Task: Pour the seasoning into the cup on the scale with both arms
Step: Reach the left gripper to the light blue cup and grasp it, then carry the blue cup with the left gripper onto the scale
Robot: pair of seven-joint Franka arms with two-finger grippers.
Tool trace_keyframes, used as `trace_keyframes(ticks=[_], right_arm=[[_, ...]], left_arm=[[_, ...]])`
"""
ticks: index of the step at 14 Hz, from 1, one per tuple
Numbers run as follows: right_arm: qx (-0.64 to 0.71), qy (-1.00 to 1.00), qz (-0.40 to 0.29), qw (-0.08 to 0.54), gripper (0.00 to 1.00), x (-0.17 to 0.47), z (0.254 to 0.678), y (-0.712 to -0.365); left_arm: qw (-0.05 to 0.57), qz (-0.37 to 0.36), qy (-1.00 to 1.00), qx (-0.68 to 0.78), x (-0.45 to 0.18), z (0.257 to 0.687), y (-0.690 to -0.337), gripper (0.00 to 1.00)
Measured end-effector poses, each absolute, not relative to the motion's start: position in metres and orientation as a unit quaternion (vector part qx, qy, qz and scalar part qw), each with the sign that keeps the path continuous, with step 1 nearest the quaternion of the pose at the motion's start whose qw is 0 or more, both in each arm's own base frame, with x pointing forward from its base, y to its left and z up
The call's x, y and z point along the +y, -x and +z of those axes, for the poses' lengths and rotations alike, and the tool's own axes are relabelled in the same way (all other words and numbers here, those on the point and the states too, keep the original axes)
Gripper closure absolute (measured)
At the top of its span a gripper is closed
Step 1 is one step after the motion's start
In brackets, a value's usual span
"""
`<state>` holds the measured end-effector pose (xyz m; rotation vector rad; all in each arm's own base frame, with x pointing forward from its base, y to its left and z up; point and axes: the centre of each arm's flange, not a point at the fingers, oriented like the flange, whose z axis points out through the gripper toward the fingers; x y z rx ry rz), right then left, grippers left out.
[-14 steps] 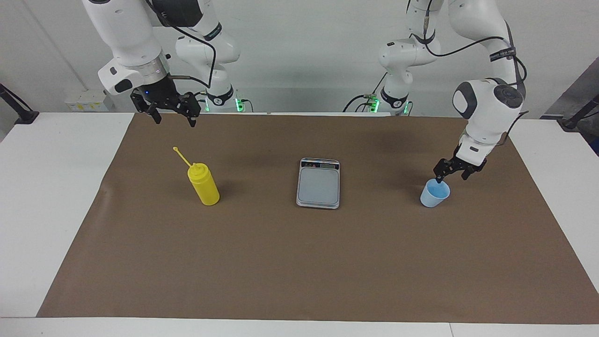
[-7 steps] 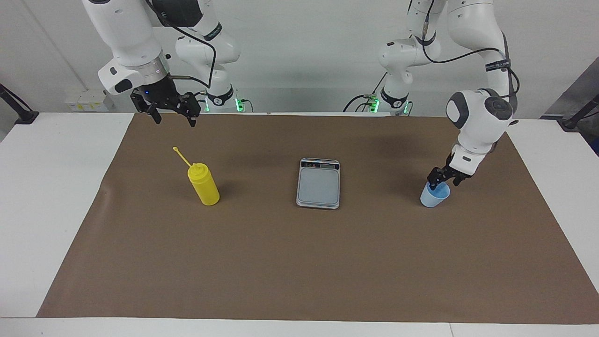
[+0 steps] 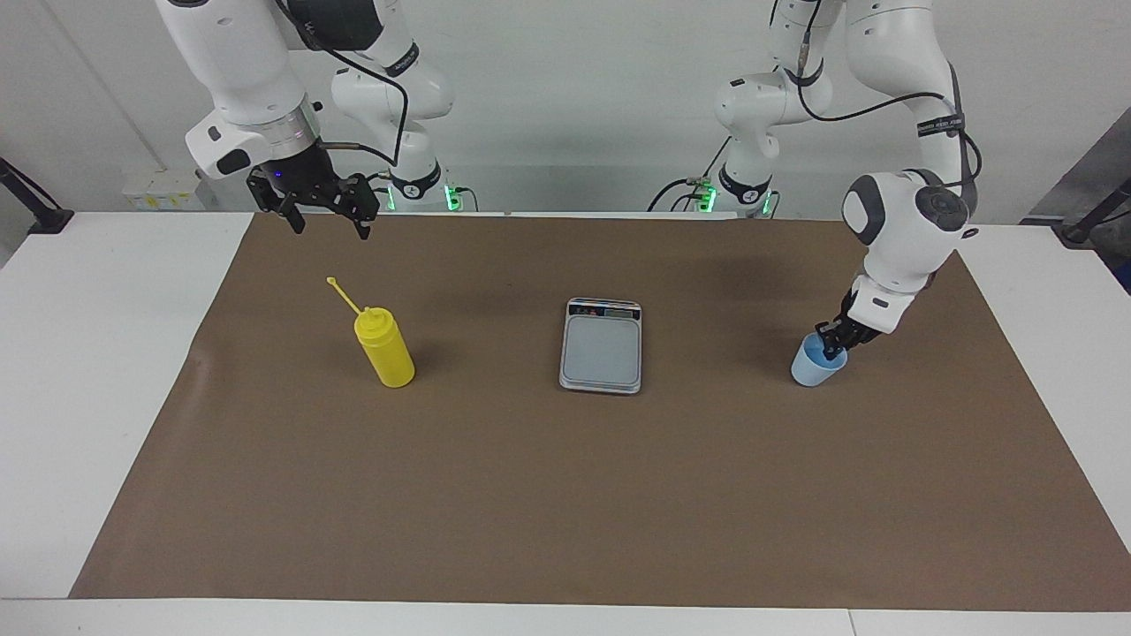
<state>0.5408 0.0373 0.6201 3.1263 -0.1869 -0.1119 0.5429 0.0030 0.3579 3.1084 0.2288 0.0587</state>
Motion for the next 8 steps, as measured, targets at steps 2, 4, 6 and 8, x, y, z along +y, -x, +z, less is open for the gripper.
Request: trace_keyframes(ticks=[2, 4, 6, 8], right_arm=[[-0.06, -0.998, -0.036, 0.004, 0.0, 0.037, 0.62, -0.541], [-0.06, -0.998, -0.036, 0.004, 0.0, 0.037, 0.62, -0.541], [-0.06, -0.998, -0.036, 0.004, 0.0, 0.037, 0.62, -0.541], [-0.06, -0.998, -0.036, 0.004, 0.0, 0.037, 0.62, -0.541]], left_arm=[[0.013, 0.013, -0.997, 0.073, 0.003, 0.391, -0.558, 0.97], [0.013, 0.011, -0.997, 0.071, 0.002, 0.433, -0.571, 0.97], [0.014, 0.012, -0.998, 0.066, -0.007, 0.469, -0.579, 0.97], [0.015, 0.013, -0.998, 0.06, -0.027, 0.496, -0.582, 0.97]])
